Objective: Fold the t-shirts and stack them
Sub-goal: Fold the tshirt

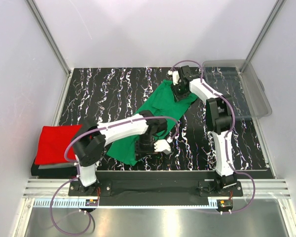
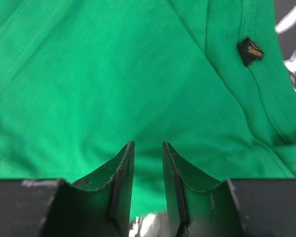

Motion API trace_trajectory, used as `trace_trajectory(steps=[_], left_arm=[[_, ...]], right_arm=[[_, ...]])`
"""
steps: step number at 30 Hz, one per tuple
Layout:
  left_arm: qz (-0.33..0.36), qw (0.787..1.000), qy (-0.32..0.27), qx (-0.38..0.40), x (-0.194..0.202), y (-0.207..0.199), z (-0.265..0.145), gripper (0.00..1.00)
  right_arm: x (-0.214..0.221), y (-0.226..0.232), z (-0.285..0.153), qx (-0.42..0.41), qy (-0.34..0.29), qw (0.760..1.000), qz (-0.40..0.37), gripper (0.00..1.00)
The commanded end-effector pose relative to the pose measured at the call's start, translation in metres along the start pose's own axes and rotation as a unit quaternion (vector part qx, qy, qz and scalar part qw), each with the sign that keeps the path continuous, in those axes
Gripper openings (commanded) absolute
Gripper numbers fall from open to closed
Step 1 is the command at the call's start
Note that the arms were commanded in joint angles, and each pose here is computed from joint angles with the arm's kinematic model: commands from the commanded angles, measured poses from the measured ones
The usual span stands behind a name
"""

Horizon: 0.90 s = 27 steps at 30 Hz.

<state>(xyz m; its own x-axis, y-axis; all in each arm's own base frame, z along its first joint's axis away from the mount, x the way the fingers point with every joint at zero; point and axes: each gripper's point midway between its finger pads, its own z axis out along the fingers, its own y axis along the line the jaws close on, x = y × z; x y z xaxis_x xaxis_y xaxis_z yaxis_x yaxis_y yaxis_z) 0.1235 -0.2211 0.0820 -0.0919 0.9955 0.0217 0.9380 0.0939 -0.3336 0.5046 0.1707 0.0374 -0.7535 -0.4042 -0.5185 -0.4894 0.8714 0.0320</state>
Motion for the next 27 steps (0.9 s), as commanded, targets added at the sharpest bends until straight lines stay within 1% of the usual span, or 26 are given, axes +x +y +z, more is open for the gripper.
trace_trajectory(steps=[1, 3, 4, 6, 7, 8, 9, 11, 12, 13, 14, 15, 16, 17, 18, 19, 21, 22, 23, 24, 25, 27], left_arm=[[0.008, 0.999, -0.01, 0.038, -0.015, -0.021, -0.002, 0.03], [0.012, 0.999, -0.006, 0.046, -0.021, -0.025, 0.002, 0.03], [0.014, 0.999, -0.005, 0.047, -0.023, -0.027, 0.003, 0.03], [0.017, 0.999, -0.001, 0.048, -0.029, -0.029, 0.005, 0.04], [0.018, 0.999, -0.001, 0.047, -0.031, -0.029, 0.006, 0.05], [0.019, 0.999, -0.001, 0.049, -0.035, -0.03, 0.007, 0.06], [0.022, 0.999, -0.001, 0.048, -0.037, -0.031, 0.008, 0.06], [0.023, 0.999, -0.004, 0.046, -0.048, -0.029, 0.011, 0.09], [0.025, 0.999, -0.005, 0.045, -0.052, -0.029, 0.012, 0.11], [0.025, 0.999, -0.009, 0.04, -0.061, -0.025, 0.012, 0.18], [0.03, 0.999, -0.012, 0.038, -0.068, -0.026, 0.012, 0.21], [0.034, 0.999, -0.019, 0.035, -0.076, -0.025, 0.012, 0.23], [0.041, 0.998, -0.031, 0.027, -0.091, -0.022, 0.008, 0.27], [0.047, 0.998, -0.035, 0.023, -0.099, -0.023, 0.007, 0.3], [0.052, 0.998, -0.04, 0.021, -0.107, -0.022, 0.006, 0.32], [0.057, 0.997, -0.048, 0.016, -0.121, -0.02, 0.004, 0.39], [0.064, 0.996, -0.055, 0.021, -0.133, -0.023, 0.001, 0.42], [0.068, 0.995, -0.068, 0.021, -0.144, -0.024, -0.005, 0.43], [0.074, 0.995, -0.073, 0.017, -0.147, -0.027, -0.008, 0.44], [0.076, 0.994, -0.076, 0.01, -0.148, -0.026, -0.011, 0.44], [0.079, 0.994, -0.077, -0.007, -0.144, -0.025, -0.017, 0.44], [0.074, 0.994, -0.079, -0.031, -0.136, -0.018, -0.019, 0.42]], right_arm=[[-0.007, 0.0, 0.011, 0.006, 0.012, 1.0, -0.011, 0.36], [-0.006, -0.001, 0.026, 0.004, 0.02, 1.0, -0.009, 0.34], [-0.016, -0.002, 0.026, 0.005, 0.008, 1.0, -0.007, 0.35], [-0.017, 0.0, 0.038, -0.003, 0.009, 1.0, -0.007, 0.34], [-0.03, 0.0, 0.038, -0.003, -0.007, 1.0, -0.007, 0.35], [-0.03, 0.0, 0.047, -0.003, -0.004, 1.0, -0.004, 0.35], [-0.048, 0.0, 0.045, -0.005, -0.028, 1.0, -0.003, 0.35], [-0.057, 0.0, 0.055, -0.005, -0.043, 0.999, 0.0, 0.37], [-0.073, -0.002, 0.052, -0.003, -0.065, 0.998, -0.002, 0.37], [-0.073, 0.002, 0.061, -0.008, -0.067, 0.998, -0.006, 0.38], [-0.076, 0.004, 0.065, -0.012, -0.073, 0.997, -0.009, 0.38], [-0.093, 0.006, 0.059, -0.013, -0.095, 0.995, -0.012, 0.38], [-0.09, 0.008, 0.069, -0.019, -0.093, 0.995, -0.013, 0.39], [-0.104, 0.015, 0.065, -0.021, -0.111, 0.993, -0.021, 0.39], [-0.108, 0.019, 0.065, -0.023, -0.116, 0.993, -0.022, 0.39], [-0.108, 0.02, 0.068, -0.023, -0.116, 0.993, -0.021, 0.4], [-0.118, 0.03, 0.061, -0.024, -0.128, 0.991, -0.031, 0.41], [-0.126, 0.03, 0.048, -0.016, -0.136, 0.99, -0.034, 0.41], [-0.125, 0.03, 0.044, -0.014, -0.134, 0.99, -0.034, 0.42], [-0.127, 0.028, 0.036, -0.009, -0.136, 0.99, -0.03, 0.42], [-0.139, 0.025, 0.011, 0.007, -0.151, 0.988, -0.03, 0.43], [-0.135, 0.021, -0.004, 0.014, -0.147, 0.989, -0.02, 0.43]])
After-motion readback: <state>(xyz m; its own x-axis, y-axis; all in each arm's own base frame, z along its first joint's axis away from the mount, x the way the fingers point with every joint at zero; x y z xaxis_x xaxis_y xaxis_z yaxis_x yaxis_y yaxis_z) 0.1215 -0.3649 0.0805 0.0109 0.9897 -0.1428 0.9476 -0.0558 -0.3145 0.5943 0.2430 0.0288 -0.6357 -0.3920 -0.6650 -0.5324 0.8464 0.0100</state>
